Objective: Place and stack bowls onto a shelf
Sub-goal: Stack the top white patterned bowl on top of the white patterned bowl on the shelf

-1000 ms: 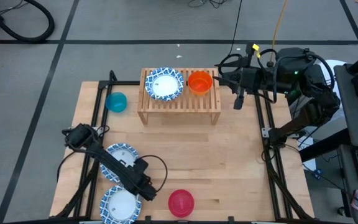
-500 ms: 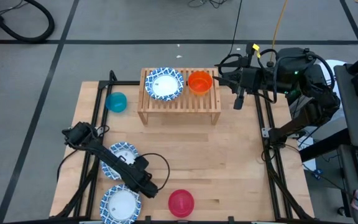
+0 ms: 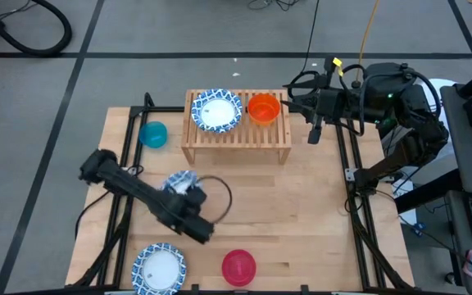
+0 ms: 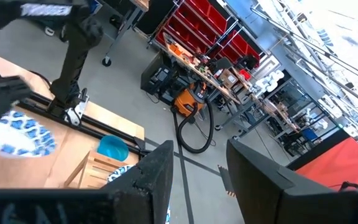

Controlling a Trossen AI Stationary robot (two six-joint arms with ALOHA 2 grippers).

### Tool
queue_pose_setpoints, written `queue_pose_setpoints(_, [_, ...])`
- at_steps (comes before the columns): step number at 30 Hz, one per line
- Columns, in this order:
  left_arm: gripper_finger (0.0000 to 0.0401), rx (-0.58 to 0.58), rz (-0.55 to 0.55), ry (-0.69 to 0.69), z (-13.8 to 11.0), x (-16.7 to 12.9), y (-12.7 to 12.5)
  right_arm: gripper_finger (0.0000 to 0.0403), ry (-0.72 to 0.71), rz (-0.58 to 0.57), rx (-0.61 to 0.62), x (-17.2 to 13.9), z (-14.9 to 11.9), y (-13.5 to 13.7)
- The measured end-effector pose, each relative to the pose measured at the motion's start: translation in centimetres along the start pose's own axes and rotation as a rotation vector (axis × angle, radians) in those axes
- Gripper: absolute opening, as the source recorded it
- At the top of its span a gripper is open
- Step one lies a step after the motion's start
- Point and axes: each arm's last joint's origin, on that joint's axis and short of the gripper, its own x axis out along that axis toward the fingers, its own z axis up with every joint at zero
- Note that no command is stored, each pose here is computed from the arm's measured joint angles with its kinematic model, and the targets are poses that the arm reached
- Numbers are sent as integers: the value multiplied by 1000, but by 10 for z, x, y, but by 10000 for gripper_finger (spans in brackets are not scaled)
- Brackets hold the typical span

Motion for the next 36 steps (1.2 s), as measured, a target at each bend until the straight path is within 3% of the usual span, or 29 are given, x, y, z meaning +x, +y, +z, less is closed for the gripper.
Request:
queue_pose_setpoints(9, [3,25,-75,-226,46,-44,57,144,31,-76,20,-17,-2,-8])
queue_pose_setpoints(22, [3,183,-2,-423,124,-83,126,144,-2,-99,85,-35,-3,-15])
queue_pose_setpoints(28, [3,263,70,-443,151,-90,161,144,3,-95,83,-35,-3,-15])
queue_pose_setpoints(36, [3,412,189,-359,186,-68,186,144,12,-89,79,-34,-4,-14])
